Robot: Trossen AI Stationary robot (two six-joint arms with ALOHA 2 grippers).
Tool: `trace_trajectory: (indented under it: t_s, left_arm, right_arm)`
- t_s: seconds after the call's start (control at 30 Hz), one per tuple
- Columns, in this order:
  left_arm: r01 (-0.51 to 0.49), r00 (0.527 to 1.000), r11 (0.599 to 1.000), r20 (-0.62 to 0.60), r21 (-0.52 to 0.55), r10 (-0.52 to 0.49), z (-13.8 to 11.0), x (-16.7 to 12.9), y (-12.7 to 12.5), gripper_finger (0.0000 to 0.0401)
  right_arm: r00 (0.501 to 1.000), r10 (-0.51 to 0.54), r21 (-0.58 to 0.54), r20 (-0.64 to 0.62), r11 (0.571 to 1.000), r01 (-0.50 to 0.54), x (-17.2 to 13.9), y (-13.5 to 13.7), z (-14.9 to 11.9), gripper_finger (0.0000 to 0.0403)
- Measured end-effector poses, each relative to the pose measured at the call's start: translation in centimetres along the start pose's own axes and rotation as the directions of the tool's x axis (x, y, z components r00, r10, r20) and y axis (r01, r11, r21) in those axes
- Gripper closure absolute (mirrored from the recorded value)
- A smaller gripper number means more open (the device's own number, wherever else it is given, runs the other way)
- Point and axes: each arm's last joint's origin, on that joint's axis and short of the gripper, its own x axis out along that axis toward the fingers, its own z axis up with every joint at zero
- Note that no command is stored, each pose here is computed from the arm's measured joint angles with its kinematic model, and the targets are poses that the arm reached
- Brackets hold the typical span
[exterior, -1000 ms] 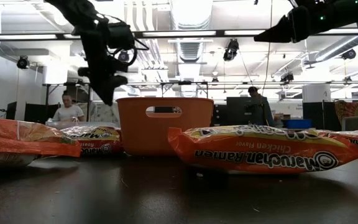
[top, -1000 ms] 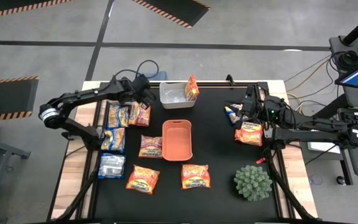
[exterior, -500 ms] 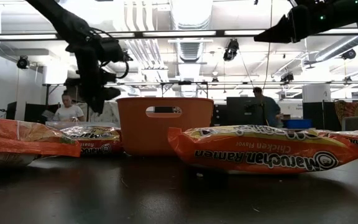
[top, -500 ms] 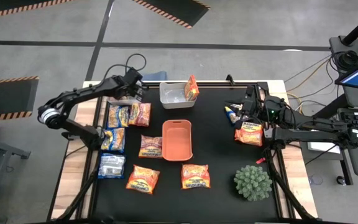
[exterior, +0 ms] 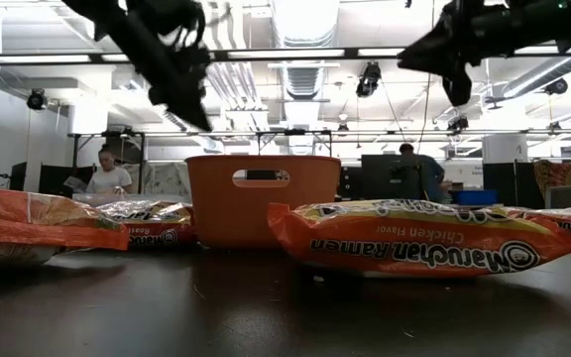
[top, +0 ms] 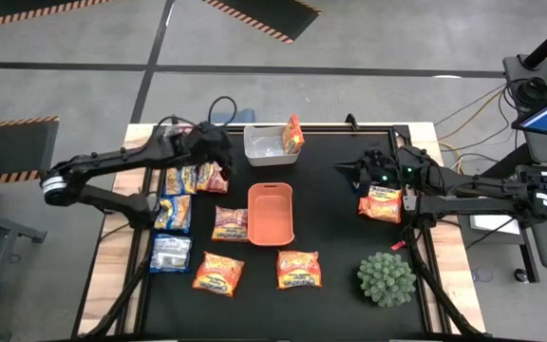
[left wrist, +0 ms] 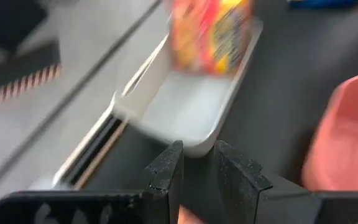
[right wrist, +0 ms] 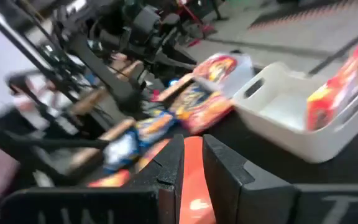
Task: Sort Maruchan noodles
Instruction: Put the blue bag into the orange bin
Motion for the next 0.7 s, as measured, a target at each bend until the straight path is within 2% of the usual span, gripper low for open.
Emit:
trace_trajectory:
  t_s: [0.13,0.23,0.3,0.4,0.5,0.6,0.7]
  left_arm:
    - [0.054,0.991,0.992,0.119,0.113,-0.068,1.1,-0.8,-2.1,0.0326]
    - [0.078,0.98,0.98,0.167,0.183,-0.109,1.5,-1.1,-3.3,0.0326]
    - [0.09,0.978,0.972,0.164,0.216,-0.127,1.4,-1.2,-3.9,0.0326]
    - [0.106,0.977,0.965,0.158,0.24,-0.146,1.3,-1.3,-4.5,0.0326]
    - [0.117,0.975,0.961,0.156,0.251,-0.16,1.2,-1.5,-4.9,0.0326]
    - [0.124,0.973,0.958,0.157,0.257,-0.169,1.2,-1.6,-5.2,0.0326]
    - [0.128,0.972,0.958,0.158,0.256,-0.172,1.2,-1.6,-5.3,0.0326]
  right_arm:
    - [0.998,-0.015,0.101,-0.059,0.995,0.021,1.4,0.7,0.6,0.0355]
    - [0.981,-0.063,0.131,-0.182,0.988,0.088,2.9,1.1,0.5,0.0355]
    - [0.948,-0.12,0.12,-0.296,0.98,0.161,3.9,1.2,0.1,0.0355]
    - [0.845,-0.235,0.116,-0.48,0.938,0.326,4.7,0.9,-0.4,0.0355]
    - [0.707,-0.361,0.05,-0.607,0.871,0.488,5.2,0.5,-0.7,0.0355]
    - [0.56,-0.481,-0.068,-0.675,0.795,0.602,5.5,0.3,-0.7,0.0355]
    - [0.433,-0.576,-0.177,-0.694,0.718,0.673,5.9,0.1,-0.6,0.0354]
